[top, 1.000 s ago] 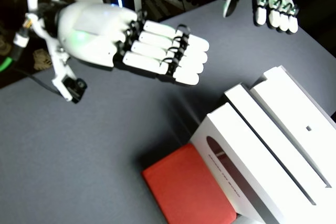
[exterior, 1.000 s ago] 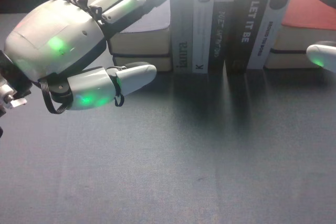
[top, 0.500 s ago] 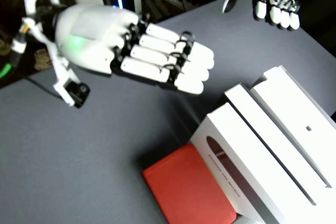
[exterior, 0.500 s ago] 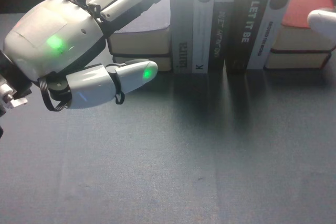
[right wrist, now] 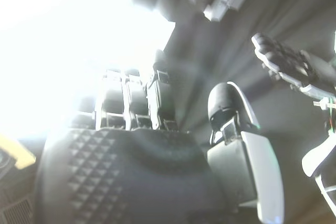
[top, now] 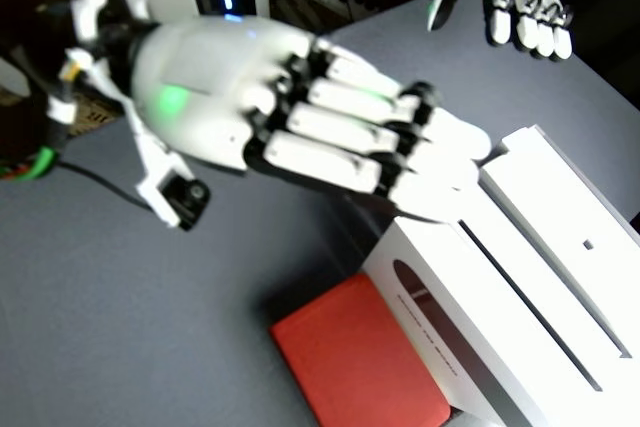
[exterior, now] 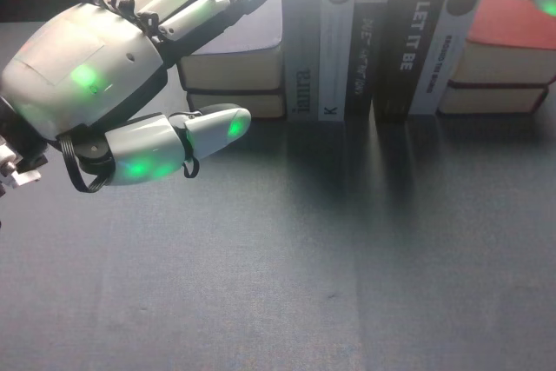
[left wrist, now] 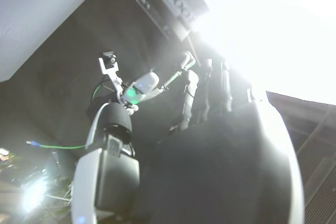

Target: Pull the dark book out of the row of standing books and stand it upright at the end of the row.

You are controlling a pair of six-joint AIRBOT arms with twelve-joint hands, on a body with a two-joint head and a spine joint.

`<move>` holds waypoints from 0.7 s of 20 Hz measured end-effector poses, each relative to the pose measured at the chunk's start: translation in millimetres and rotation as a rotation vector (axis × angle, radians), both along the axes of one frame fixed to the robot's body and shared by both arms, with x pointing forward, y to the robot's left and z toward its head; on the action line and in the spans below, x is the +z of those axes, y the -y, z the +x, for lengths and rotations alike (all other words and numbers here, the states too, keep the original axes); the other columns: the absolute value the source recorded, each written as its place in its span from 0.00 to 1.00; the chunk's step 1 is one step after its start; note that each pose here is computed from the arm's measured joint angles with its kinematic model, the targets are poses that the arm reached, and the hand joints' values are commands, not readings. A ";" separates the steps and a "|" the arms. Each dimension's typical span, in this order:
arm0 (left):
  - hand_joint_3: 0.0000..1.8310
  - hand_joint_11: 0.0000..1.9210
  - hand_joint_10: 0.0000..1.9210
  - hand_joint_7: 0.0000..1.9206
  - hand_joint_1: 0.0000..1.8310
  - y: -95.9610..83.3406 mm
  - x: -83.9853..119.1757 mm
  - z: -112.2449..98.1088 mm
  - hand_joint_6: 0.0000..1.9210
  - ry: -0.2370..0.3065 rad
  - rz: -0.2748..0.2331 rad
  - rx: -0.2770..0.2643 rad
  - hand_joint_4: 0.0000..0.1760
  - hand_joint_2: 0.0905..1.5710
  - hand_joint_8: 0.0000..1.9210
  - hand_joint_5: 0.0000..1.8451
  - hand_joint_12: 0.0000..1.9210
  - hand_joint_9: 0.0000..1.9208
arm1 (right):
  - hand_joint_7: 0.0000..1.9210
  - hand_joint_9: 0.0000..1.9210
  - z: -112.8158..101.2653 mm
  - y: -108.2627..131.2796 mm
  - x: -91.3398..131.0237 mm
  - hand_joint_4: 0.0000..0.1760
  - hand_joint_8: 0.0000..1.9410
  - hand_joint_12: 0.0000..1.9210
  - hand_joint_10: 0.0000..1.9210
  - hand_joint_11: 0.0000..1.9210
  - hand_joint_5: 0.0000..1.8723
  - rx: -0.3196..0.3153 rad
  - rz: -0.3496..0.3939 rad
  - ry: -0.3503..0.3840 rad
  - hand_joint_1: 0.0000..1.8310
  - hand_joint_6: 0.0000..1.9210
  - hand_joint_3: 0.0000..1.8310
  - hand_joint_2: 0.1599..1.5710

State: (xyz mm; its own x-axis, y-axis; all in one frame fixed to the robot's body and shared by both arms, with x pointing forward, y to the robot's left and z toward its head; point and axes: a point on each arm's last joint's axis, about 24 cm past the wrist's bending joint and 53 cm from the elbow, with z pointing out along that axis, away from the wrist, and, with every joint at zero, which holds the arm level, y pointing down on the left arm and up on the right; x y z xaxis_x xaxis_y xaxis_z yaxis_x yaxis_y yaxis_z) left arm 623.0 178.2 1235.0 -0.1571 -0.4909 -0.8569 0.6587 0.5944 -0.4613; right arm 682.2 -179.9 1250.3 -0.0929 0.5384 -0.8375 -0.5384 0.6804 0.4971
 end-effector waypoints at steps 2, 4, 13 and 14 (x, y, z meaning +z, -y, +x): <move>0.00 0.00 0.00 0.00 0.13 0.3 0.3 -0.4 0.01 0.002 0.000 -0.002 0.30 0.83 0.00 0.03 0.00 0.00 | 0.00 0.00 6.0 -5.3 -5.8 0.00 0.00 0.00 0.00 0.00 0.15 0.000 -0.010 -0.018 0.00 0.05 0.00 0.84; 0.00 0.00 0.00 0.00 0.13 -0.2 0.0 -0.3 0.01 0.001 -0.001 0.000 0.30 0.82 0.00 0.04 0.00 0.00 | 0.00 0.00 13.3 -5.8 -15.4 0.00 0.00 0.00 0.00 0.00 0.15 -0.013 -0.022 -0.050 0.00 0.05 0.00 0.83; 0.00 0.00 0.00 0.00 0.15 -4.5 -5.4 -0.4 0.00 -0.013 -0.001 0.010 0.22 0.82 0.00 0.04 0.00 0.00 | 0.00 0.00 13.5 -6.9 -21.9 0.00 0.00 0.00 0.00 0.00 0.23 -0.021 -0.021 -0.079 0.00 0.14 0.00 0.85; 0.00 0.00 0.00 0.00 0.13 -4.4 -5.3 -0.5 0.00 -0.013 -0.002 0.010 0.31 0.83 0.00 0.04 0.00 0.00 | 0.00 0.00 7.3 -9.4 -21.0 0.00 0.00 0.00 0.00 0.00 0.27 -0.009 -0.026 -0.072 0.05 0.18 0.00 0.84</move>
State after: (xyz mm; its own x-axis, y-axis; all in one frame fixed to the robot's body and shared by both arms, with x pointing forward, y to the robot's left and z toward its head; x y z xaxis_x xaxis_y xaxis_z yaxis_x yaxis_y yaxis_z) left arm 622.5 182.6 1229.7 -0.1635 -0.4940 -0.8540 0.6467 0.6000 -0.4709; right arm 689.4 -170.5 1229.3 -0.1486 0.5179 -0.8424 -0.4961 0.6979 0.5165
